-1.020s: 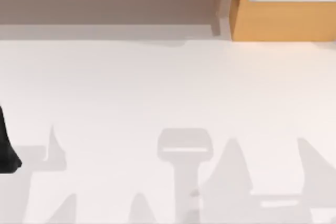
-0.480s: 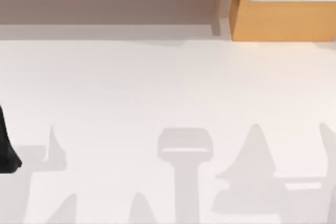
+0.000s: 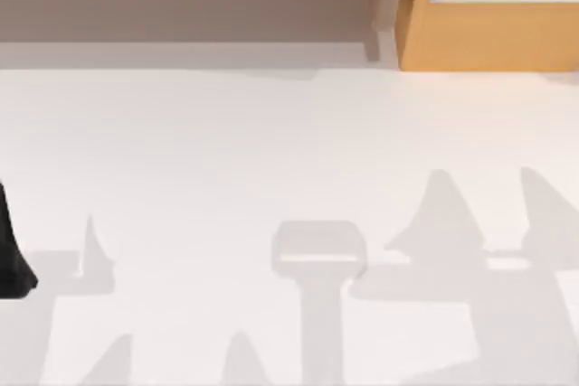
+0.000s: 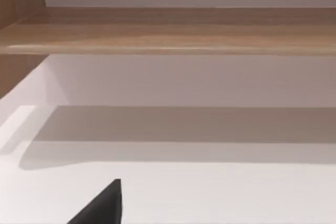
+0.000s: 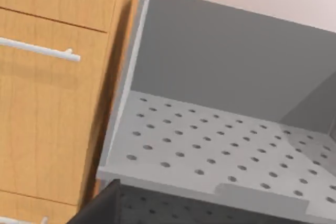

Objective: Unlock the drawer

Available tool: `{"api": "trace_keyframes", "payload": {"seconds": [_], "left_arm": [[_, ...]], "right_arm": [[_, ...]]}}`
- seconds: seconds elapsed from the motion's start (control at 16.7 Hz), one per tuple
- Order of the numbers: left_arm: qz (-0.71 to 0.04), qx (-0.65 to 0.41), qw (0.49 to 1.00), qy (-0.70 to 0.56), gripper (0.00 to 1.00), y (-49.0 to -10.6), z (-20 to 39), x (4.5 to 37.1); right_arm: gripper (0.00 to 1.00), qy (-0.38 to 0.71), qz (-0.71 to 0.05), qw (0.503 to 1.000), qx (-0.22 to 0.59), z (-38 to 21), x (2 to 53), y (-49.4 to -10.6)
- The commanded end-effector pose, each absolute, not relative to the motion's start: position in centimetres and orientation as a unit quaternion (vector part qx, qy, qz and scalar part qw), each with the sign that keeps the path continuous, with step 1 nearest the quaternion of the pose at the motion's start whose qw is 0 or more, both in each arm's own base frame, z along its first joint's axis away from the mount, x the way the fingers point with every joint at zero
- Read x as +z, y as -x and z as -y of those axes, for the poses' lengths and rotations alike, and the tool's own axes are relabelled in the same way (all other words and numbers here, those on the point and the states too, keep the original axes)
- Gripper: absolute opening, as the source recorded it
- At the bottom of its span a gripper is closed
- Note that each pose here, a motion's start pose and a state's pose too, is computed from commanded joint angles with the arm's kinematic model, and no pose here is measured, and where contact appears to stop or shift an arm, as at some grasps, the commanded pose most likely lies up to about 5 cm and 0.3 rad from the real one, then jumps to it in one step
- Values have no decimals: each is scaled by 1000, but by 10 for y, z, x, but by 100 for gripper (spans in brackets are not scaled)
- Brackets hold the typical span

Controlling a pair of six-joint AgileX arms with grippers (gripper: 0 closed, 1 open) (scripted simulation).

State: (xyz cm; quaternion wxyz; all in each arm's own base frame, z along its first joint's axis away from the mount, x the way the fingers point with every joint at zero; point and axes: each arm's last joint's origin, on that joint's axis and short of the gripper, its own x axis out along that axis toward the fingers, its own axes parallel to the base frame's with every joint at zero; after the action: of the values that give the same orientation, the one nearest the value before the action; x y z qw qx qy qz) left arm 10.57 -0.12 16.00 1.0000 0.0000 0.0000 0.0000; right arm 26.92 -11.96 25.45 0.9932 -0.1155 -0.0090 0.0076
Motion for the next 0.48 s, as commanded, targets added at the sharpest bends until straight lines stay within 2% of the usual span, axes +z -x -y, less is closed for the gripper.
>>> {"api": "trace_keyframes", "payload": {"seconds": [0.24,0.48], "left_arm": [[0,0,1000,0,100,-106,1,160],[0,0,1000,0,100,-106,1,160]], "right_arm": [[100,277,7,961,3,96,223,-325],[100,456,-3,890,0,49,175,-374]]}}
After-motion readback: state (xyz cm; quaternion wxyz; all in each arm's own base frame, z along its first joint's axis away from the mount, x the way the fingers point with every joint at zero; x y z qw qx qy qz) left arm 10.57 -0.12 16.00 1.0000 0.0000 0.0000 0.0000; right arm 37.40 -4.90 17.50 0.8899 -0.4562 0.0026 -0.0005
